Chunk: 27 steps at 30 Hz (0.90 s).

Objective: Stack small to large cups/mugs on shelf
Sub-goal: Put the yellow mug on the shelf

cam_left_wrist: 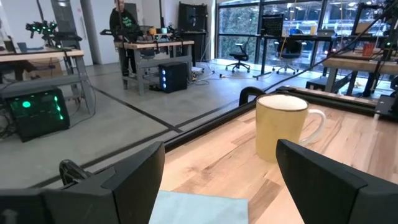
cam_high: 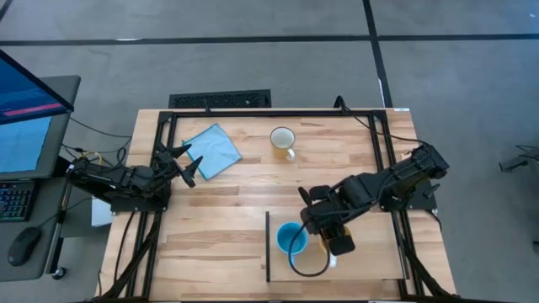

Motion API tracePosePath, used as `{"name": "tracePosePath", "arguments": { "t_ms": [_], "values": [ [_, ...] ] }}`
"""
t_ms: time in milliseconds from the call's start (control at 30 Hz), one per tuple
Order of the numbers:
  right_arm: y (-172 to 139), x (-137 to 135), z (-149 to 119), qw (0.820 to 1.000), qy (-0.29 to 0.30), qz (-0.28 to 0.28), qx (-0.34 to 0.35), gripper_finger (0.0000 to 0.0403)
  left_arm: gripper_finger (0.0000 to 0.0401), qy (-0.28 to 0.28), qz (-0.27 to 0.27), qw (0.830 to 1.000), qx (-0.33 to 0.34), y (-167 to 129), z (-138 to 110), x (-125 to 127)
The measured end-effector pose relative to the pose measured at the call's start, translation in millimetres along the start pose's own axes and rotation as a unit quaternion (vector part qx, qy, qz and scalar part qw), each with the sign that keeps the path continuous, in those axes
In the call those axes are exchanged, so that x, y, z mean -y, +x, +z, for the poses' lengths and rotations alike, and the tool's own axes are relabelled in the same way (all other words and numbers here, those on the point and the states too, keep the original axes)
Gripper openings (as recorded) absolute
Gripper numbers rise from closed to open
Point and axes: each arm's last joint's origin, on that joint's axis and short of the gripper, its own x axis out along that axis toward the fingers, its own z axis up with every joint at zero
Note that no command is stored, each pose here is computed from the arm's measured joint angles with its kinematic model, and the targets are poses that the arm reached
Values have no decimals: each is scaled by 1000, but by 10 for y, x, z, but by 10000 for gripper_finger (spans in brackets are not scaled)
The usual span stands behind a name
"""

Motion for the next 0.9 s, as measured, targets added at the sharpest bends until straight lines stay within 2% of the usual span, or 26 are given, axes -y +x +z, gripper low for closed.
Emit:
{"name": "tracePosePath", "arguments": {
  "t_ms": [267, 500, 900],
  "values": [
    [-2, 18, 6, 1000, -20, 0, 2, 123, 302, 1, 0, 1000, 0, 0, 0, 0],
    [-3, 12, 47, 998, -57, 1, 23, 122, 302, 0, 0, 1000, 0, 0, 0, 0],
    [-2, 10, 30, 998, -57, 1, 15, 123, 302, -2, 0, 1000, 0, 0, 0, 0]
  ]
}}
